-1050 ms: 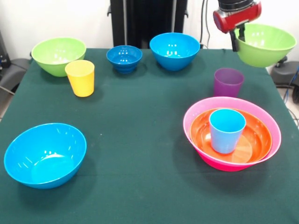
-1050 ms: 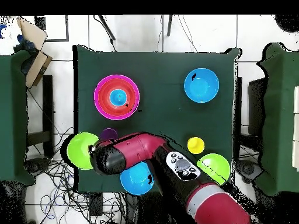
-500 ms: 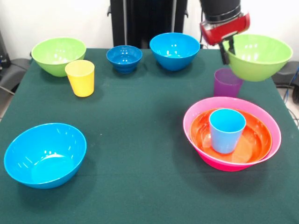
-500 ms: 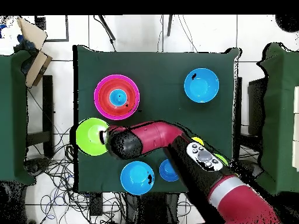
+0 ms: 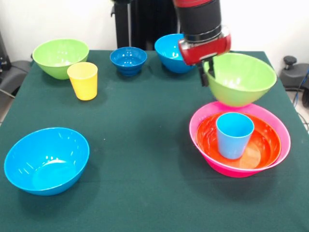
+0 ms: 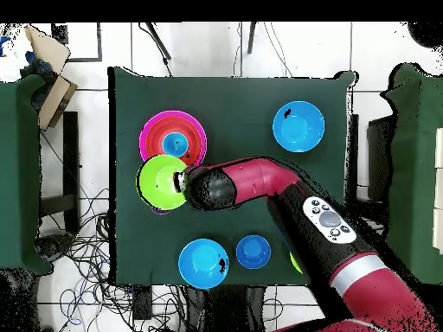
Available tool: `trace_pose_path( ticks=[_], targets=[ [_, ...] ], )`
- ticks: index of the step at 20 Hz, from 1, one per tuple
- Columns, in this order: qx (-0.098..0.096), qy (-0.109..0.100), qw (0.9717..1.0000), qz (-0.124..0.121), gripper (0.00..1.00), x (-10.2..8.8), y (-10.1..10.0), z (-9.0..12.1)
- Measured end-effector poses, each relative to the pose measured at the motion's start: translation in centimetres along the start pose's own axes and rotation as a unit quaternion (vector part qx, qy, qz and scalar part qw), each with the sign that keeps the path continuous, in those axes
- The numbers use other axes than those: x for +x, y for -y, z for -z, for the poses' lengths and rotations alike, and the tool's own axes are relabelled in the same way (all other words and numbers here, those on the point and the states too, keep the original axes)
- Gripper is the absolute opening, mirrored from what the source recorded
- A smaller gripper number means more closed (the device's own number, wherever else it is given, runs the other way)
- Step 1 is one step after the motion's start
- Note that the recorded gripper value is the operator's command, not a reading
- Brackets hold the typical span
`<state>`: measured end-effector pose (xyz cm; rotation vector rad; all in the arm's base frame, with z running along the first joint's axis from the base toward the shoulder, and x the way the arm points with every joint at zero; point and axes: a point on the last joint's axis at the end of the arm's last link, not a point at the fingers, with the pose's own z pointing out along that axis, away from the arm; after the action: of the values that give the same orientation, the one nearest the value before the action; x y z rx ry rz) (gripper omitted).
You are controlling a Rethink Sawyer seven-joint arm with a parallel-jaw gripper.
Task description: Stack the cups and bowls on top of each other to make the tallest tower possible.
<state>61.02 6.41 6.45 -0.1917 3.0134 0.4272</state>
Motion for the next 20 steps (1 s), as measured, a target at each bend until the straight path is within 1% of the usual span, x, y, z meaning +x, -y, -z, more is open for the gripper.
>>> trace_pose_path(
  ticks=[3,6,10,11,15,20],
  targets=[
    [0.006,0.002,1.0,-0.007,0.0,-0.7,1.9,-0.3],
    [0.008,0.009,0.9999,-0.011,0.0,-1.5,3.0,-0.8],
    [0.006,0.015,0.9998,-0.014,0.0,-2.2,3.2,-1.1],
    [0.005,0.019,0.9997,-0.015,0.0,-2.7,3.3,-1.1],
    [0.003,0.023,0.9996,-0.014,0.0,-3.2,3.2,-1.1],
    [-0.002,0.024,0.9997,-0.011,0.0,-3.5,2.8,-0.7]
  ],
)
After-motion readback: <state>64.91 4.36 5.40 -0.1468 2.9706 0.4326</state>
